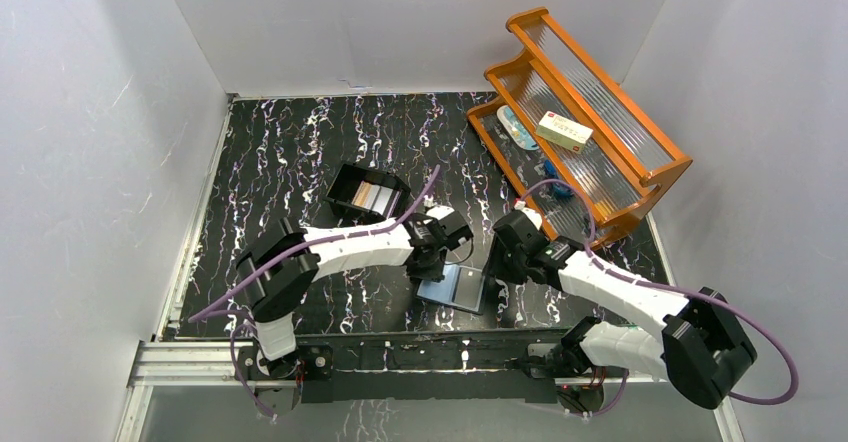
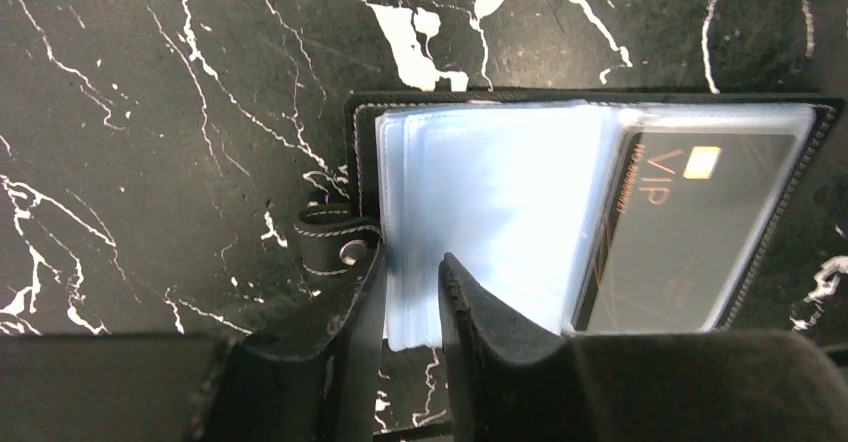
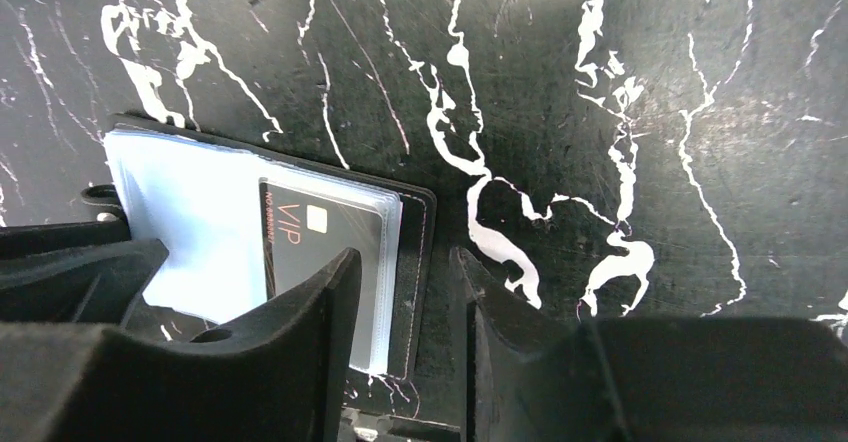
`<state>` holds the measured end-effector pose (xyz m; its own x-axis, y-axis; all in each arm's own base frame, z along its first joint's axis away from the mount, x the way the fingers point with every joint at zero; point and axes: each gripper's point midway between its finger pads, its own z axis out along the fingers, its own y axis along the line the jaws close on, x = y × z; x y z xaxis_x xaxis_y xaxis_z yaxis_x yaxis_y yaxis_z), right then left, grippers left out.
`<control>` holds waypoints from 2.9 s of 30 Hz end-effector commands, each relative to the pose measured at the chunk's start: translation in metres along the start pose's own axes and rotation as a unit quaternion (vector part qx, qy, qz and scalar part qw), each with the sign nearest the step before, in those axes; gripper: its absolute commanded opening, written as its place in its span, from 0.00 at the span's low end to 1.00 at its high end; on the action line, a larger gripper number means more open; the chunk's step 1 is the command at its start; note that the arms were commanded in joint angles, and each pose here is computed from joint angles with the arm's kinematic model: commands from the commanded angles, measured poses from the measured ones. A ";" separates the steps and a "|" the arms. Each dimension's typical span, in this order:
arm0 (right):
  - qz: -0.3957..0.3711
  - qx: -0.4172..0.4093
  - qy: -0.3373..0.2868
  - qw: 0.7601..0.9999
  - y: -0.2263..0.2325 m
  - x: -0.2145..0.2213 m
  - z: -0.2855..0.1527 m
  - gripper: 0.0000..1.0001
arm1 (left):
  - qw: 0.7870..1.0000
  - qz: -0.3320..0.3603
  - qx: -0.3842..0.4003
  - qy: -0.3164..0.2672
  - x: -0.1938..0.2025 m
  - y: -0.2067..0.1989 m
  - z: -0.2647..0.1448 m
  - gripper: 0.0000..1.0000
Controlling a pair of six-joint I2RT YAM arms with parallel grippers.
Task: Put the credit cards into the card holder
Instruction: Insert the credit card into the card holder, then pick up the credit card from the storage box.
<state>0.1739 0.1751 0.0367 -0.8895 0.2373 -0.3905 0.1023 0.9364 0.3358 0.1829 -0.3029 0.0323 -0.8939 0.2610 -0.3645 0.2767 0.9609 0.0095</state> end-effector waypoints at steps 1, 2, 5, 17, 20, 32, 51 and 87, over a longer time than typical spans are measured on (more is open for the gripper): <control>-0.004 -0.003 -0.029 1.000 0.012 -0.023 -0.022 0.49 | 0.999 -0.023 0.030 -0.022 -0.013 -0.003 -0.039 0.27; -0.003 -0.007 -0.032 0.999 0.014 -0.026 -0.025 0.50 | 0.998 -0.024 0.040 -0.029 -0.018 -0.006 -0.045 0.28; -0.002 -0.024 -0.040 0.999 0.021 -0.031 -0.032 0.54 | 0.997 -0.025 0.059 -0.051 -0.037 -0.005 -0.061 0.35; -0.023 -0.115 -0.065 0.991 0.054 -0.043 -0.060 0.55 | 0.984 0.007 -0.128 -0.123 -0.153 0.177 -0.066 0.41; -0.025 -0.137 -0.068 0.988 0.063 -0.045 -0.061 0.55 | 0.989 0.013 -0.094 -0.113 -0.171 0.200 -0.046 0.46; -0.048 -0.124 -0.089 0.987 0.075 -0.067 -0.068 0.55 | 0.996 0.025 0.001 -0.086 -0.186 0.204 0.019 0.52; -0.058 -0.137 -0.097 0.984 0.087 -0.076 -0.070 0.54 | 0.998 0.031 -0.028 -0.052 -0.171 0.214 0.056 0.59; -0.049 -0.136 -0.088 0.986 0.083 -0.068 -0.060 0.53 | 0.992 0.014 0.088 -0.092 -0.191 0.173 -0.001 0.00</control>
<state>0.2083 0.2168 0.1319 -0.8215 0.1829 -0.5401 -0.1153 0.8743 0.4714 0.4077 -0.1867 0.0802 -0.8300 0.2406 -0.5032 0.3535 0.9247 -0.1410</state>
